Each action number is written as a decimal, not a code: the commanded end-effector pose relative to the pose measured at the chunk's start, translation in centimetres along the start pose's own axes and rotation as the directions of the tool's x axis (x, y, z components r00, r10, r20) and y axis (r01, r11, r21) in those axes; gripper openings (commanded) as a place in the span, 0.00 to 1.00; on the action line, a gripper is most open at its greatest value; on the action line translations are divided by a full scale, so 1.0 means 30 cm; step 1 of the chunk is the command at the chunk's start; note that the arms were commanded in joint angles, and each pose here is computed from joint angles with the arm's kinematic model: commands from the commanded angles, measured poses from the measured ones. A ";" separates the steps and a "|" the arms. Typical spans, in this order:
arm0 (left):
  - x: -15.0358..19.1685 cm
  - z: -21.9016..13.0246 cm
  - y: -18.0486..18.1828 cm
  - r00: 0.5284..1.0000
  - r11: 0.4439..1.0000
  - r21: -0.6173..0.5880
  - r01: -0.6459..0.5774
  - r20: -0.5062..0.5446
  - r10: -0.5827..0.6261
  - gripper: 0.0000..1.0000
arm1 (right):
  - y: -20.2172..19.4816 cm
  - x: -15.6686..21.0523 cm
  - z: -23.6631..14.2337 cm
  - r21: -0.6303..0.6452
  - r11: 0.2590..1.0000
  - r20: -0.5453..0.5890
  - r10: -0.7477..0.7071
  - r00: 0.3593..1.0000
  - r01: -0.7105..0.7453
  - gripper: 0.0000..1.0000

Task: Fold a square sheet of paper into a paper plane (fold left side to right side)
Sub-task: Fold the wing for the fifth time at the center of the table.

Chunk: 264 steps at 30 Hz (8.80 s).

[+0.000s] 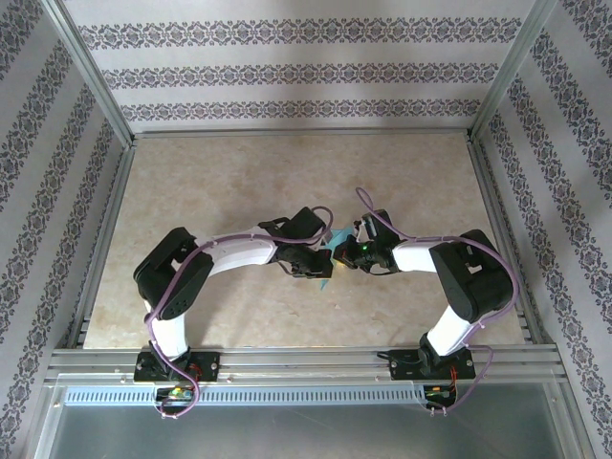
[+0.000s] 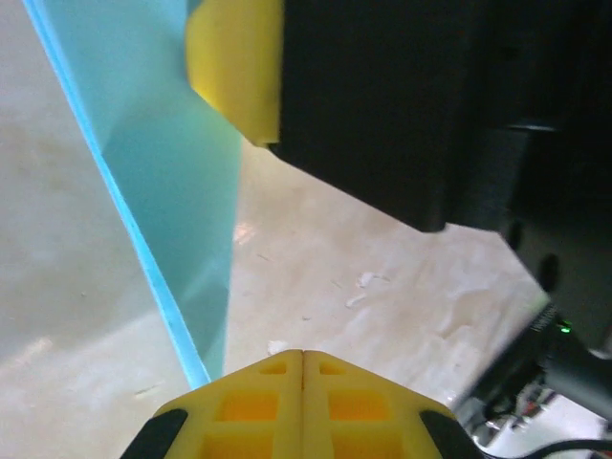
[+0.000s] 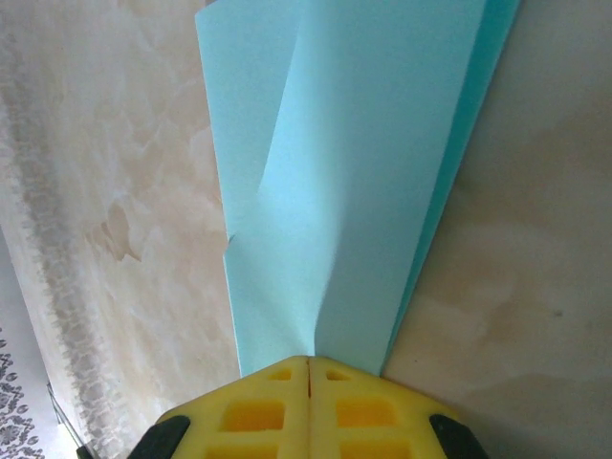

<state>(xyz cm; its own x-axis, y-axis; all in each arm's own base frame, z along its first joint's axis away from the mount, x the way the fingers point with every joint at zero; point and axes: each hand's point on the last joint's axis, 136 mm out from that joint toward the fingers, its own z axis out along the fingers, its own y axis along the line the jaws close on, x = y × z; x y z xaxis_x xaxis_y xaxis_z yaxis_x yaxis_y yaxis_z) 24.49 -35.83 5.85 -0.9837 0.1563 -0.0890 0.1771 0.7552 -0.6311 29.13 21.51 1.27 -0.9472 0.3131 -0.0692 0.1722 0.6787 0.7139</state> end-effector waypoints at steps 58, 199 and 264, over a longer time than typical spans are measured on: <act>0.092 0.122 0.121 0.983 0.983 0.062 0.171 -0.084 -0.166 0.00 | -0.205 0.074 0.017 0.257 0.966 -0.058 0.044 0.997 -0.028 0.00; -0.077 -0.104 -0.014 0.992 0.984 -0.143 -0.107 0.057 0.116 0.00 | -0.103 -0.043 0.025 0.184 0.983 -0.024 -0.022 0.999 0.026 0.00; 0.048 0.109 0.184 0.993 0.998 -0.051 0.045 -0.109 -0.050 0.00 | -0.143 -0.013 0.034 0.243 0.970 -0.052 -0.007 0.999 0.019 0.00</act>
<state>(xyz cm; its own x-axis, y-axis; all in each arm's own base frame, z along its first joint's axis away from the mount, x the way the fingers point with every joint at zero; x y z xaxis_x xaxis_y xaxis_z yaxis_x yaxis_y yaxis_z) 25.89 -35.93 1.89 -0.9778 0.1992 -0.0654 0.1933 0.7356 -0.6492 32.18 20.61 1.38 -0.9467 0.2906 -0.1387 0.1397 0.7587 0.6363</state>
